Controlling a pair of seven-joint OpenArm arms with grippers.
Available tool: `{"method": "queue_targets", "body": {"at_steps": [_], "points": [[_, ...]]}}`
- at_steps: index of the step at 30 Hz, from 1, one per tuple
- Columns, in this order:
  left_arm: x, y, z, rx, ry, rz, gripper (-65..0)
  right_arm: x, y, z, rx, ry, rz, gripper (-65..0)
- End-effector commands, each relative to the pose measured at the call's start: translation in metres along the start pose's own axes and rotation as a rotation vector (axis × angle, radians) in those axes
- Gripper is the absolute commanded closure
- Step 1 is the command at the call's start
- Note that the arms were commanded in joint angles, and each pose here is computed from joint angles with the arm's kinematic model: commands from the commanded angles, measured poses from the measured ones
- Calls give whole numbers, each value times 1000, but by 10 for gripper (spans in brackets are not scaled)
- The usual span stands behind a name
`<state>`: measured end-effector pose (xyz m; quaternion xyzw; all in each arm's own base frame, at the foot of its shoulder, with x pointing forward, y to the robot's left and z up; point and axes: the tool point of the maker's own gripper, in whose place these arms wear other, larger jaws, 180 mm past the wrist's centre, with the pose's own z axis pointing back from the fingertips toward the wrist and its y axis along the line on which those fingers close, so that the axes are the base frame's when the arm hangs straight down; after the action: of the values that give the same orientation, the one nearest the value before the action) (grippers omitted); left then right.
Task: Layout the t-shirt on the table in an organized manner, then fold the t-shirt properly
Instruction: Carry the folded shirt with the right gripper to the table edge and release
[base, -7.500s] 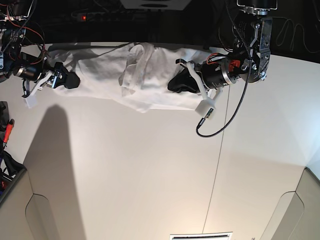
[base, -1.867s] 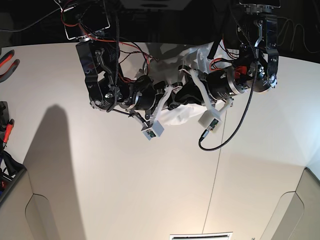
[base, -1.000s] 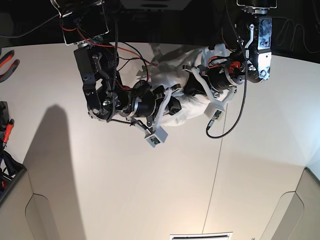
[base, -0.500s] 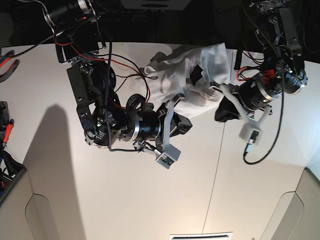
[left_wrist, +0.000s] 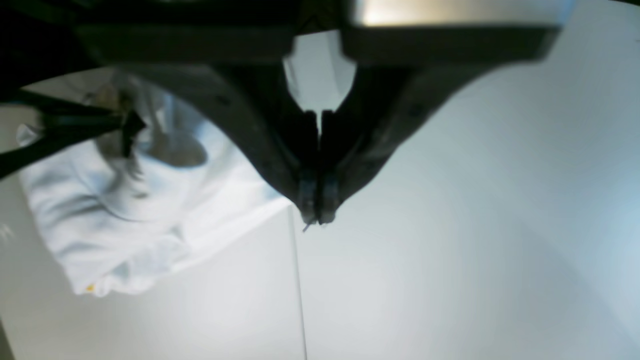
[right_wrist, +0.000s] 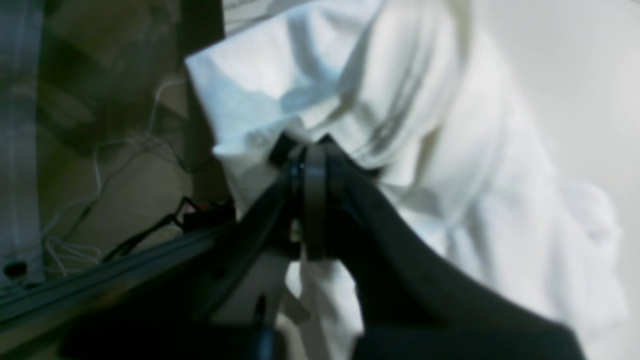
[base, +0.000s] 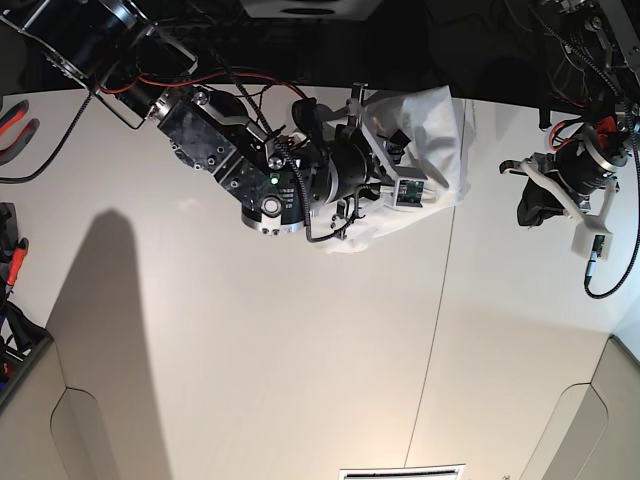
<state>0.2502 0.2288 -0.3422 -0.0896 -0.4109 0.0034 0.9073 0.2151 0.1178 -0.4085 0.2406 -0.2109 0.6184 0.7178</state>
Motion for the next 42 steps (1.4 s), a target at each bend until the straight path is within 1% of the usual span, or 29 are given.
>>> {"method": "queue_targets", "body": {"at_steps": [1,3,6,9,11,13,16,19,22,24,25,30,35,38,42], "points": [[13,-2,3,-7,-49,-11,0,6,-9,0,-16,-19,6,0],[12,-1,4,-7,-47,-10,0,-13,-14,-11,-20,21,-40,0],[11,-2,4,-8,-46,-10,0,-50,-19,-27,-24,123,-107,0],[14,-4,4,-19,-64,-3,0,-85,-26,-35,-47,204,-222,0],[15,-5,4,-29,-71,4,0,-105,-38,-35,-106,243,-326,0],[17,-6,4,-36,-77,8,0,-123,-55,-30,-192,271,-426,0],[18,-7,4,-41,-82,11,0,-148,-90,-9,-385,287,-594,0],[18,-8,4,-44,-86,13,0,-174,-123,20,-568,274,-794,0],[21,-11,5,-64,-99,26,0,-206,-155,62,-770,262,-988,0],[22,-13,5,-75,-106,33,0,-229,-168,89,-873,246,-1115,0],[22,-14,5,-77,-108,34,0,-239,-172,99,-903,231,-1173,0],[27,-20,6,-114,-131,44,0,-279,-178,137,-992,114,-1426,0],[30,-26,7,-147,-152,56,0,-303,-180,160,-1042,-40,-1620,0],[31,-27,8,-152,-153,47,0,-309,-180,166,-1051,-106,-1686,0],[31,-27,8,-152,-153,47,0,-312,-186,175,-1082,-154,-1700,0]]}}
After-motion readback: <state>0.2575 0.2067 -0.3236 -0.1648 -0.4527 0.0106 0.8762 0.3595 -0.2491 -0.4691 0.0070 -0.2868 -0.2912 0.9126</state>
